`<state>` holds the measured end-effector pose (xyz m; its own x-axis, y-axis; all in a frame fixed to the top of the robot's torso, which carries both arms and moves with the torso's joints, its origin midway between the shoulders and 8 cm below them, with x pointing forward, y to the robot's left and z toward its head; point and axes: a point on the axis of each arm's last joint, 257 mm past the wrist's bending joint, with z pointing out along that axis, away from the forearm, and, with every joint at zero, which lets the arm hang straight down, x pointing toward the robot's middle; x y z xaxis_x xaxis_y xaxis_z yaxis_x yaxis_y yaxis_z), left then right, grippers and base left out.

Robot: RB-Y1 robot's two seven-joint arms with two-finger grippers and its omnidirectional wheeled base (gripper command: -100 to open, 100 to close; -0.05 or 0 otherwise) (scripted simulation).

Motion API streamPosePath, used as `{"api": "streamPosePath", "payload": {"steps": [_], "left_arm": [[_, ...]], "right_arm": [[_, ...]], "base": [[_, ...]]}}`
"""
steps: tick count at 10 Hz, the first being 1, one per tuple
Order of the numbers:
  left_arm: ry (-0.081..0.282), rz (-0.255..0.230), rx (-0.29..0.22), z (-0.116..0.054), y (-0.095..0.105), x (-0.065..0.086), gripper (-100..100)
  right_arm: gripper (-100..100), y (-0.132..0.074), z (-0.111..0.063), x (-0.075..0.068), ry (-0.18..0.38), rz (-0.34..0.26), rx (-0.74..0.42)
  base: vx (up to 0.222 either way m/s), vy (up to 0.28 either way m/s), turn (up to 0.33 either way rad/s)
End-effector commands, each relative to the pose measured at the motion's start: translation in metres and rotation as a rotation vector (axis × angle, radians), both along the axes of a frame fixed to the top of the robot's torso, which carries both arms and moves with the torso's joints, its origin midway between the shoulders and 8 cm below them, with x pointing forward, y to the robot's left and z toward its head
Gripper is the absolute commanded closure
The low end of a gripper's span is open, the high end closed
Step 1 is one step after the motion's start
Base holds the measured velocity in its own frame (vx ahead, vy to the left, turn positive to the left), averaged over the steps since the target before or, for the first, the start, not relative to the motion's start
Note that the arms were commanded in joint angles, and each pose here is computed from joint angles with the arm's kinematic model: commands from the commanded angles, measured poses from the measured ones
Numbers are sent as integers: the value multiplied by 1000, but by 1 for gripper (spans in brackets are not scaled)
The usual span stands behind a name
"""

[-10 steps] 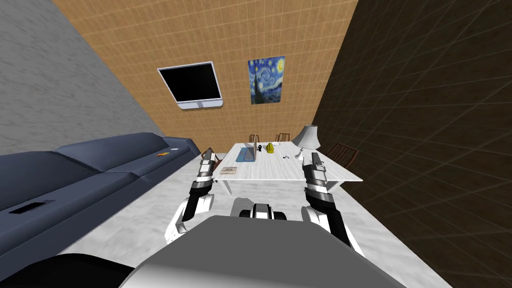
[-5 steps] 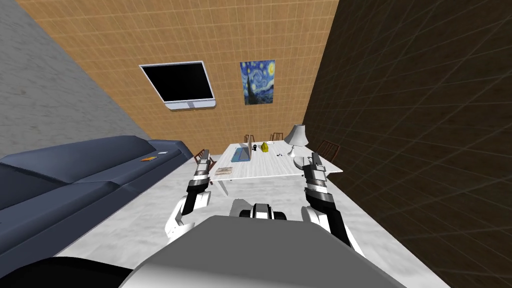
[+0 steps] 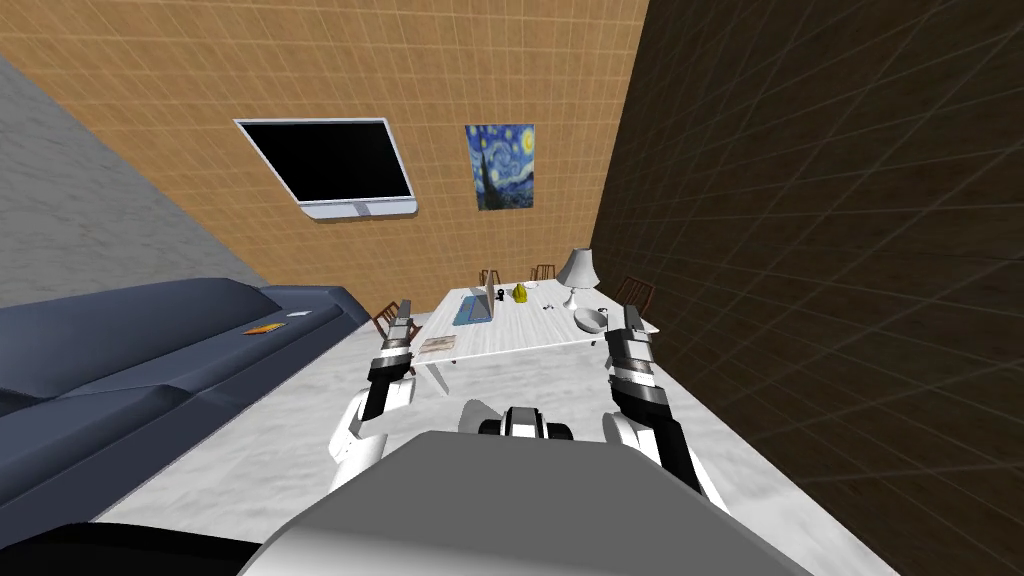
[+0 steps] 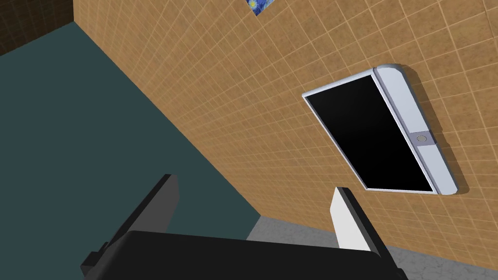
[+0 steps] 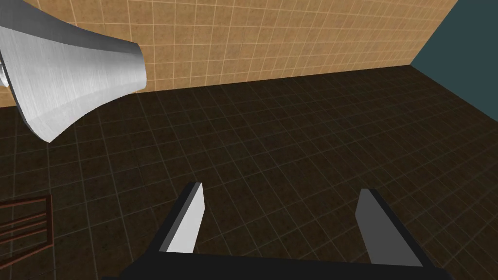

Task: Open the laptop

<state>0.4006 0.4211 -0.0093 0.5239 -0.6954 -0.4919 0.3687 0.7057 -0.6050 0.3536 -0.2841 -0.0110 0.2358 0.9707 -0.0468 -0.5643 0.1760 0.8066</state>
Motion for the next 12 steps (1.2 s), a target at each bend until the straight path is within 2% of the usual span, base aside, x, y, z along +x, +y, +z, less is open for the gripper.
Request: {"api": "streamPosePath", "payload": {"steps": [1, 2, 3, 4, 5, 7, 8, 9, 10, 11, 12], "left_arm": [[17, 70, 16, -9, 27, 3, -100], [14, 127, 36, -8, 46, 3, -100], [29, 130, 29, -16, 49, 5, -100], [15, 183, 51, -9, 65, 3, -100], [44, 189, 37, -23, 71, 6, -100], [58, 286, 53, -31, 102, 7, -100], [80, 302, 40, -42, 111, 5, -100], [81, 350, 48, -43, 126, 3, -100], [102, 355, 36, -54, 130, 4, -100], [111, 402, 38, -59, 145, 2, -100], [127, 404, 28, -67, 147, 3, -100]], "right_arm": [[0, 0, 0, 0, 0, 0, 0], [0, 0, 0, 0, 0, 0, 0], [0, 0, 0, 0, 0, 0, 0], [0, 0, 0, 0, 0, 0, 0], [0, 0, 0, 0, 0, 0, 0], [0, 0, 0, 0, 0, 0, 0], [0, 0, 0, 0, 0, 0, 0], [0, 0, 0, 0, 0, 0, 0], [0, 0, 0, 0, 0, 0, 0], [0, 0, 0, 0, 0, 0, 0], [0, 0, 0, 0, 0, 0, 0]], "base": [[-43, -31, -105], [-36, -41, -165], [-27, -34, -113], [-29, -39, -233], [-29, -29, -115], [-34, -47, -294], [-25, -36, -87], [-19, -35, -167], [-13, -22, -119], [-6, -20, -216], [-2, -13, -116]]}}
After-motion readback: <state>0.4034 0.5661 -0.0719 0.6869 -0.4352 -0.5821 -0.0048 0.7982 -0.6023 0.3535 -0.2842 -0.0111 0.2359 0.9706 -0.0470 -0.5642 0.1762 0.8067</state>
